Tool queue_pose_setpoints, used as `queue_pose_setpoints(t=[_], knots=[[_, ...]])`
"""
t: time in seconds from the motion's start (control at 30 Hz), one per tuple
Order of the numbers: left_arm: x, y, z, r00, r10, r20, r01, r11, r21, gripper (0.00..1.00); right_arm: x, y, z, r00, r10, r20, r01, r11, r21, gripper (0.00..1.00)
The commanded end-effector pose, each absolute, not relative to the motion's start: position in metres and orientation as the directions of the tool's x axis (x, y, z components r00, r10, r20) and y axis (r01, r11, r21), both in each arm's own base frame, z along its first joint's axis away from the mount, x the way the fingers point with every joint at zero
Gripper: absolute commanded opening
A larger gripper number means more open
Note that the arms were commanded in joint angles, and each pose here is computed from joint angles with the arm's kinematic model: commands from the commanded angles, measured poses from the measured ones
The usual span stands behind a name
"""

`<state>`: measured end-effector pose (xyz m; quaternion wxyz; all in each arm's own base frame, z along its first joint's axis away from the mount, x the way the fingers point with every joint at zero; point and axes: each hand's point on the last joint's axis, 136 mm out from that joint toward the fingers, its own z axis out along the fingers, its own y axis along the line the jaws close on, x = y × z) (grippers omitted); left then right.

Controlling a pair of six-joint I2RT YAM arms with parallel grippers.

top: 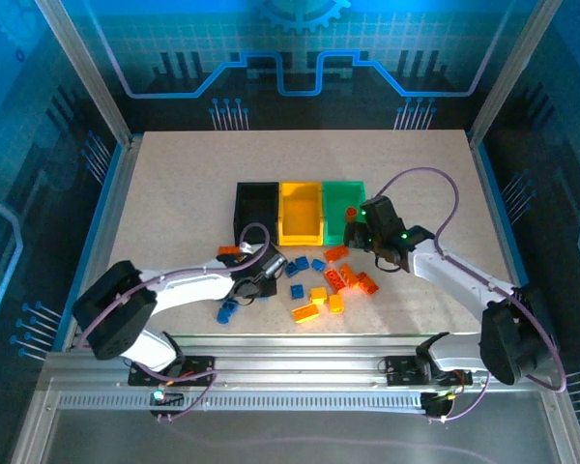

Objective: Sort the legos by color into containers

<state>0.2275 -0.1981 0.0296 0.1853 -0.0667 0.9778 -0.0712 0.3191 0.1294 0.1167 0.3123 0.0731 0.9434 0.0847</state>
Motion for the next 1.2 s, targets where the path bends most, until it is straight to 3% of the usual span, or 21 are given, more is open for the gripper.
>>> queue_pose_setpoints(t=[0.0,0.17,0.3,0.5,0.67,0.9,1.03,1.17], knots=[[0.214,-0.202,0.051,-0.922,-0.158,-0.353,-0.087,0.974,-0.211,0.28,0.322,0.125,0.124,-0.772,0.233,-0.591,0.112,0.966,0.234,0.71],[0.237,-0.235,0.118,-0.876,-0.19,-0.444,-0.014,0.929,-0.37,0.28,0.319,0.121,0.121,-0.771,0.244,-0.589,0.125,0.964,0.235,0.71],[0.293,-0.26,0.157,-0.836,-0.198,-0.511,0.019,0.922,-0.387,0.28,0.315,0.117,0.118,-0.775,0.253,-0.578,0.141,0.962,0.232,0.72],[0.386,-0.276,0.154,-0.821,-0.191,-0.538,-0.014,0.949,-0.316,0.26,0.312,0.11,0.115,-0.785,0.26,-0.562,0.162,0.962,0.219,0.72],[0.429,-0.276,0.131,-0.825,-0.188,-0.532,-0.069,0.97,-0.235,0.27,0.308,0.108,0.118,-0.783,0.273,-0.559,0.165,0.957,0.238,0.73],[0.446,-0.285,0.114,-0.842,-0.191,-0.505,-0.082,0.97,-0.23,0.52,0.303,0.107,0.12,-0.783,0.277,-0.557,0.162,0.955,0.247,0.75],[0.438,-0.296,0.145,-0.826,-0.207,-0.525,-0.047,0.952,-0.301,0.71,0.299,0.104,0.125,-0.773,0.284,-0.567,0.166,0.953,0.252,0.8],[0.398,-0.312,0.186,-0.816,-0.181,-0.549,0.067,0.914,-0.401,0.94,0.292,0.102,0.125,-0.782,0.275,-0.559,0.16,0.956,0.247,0.81]])
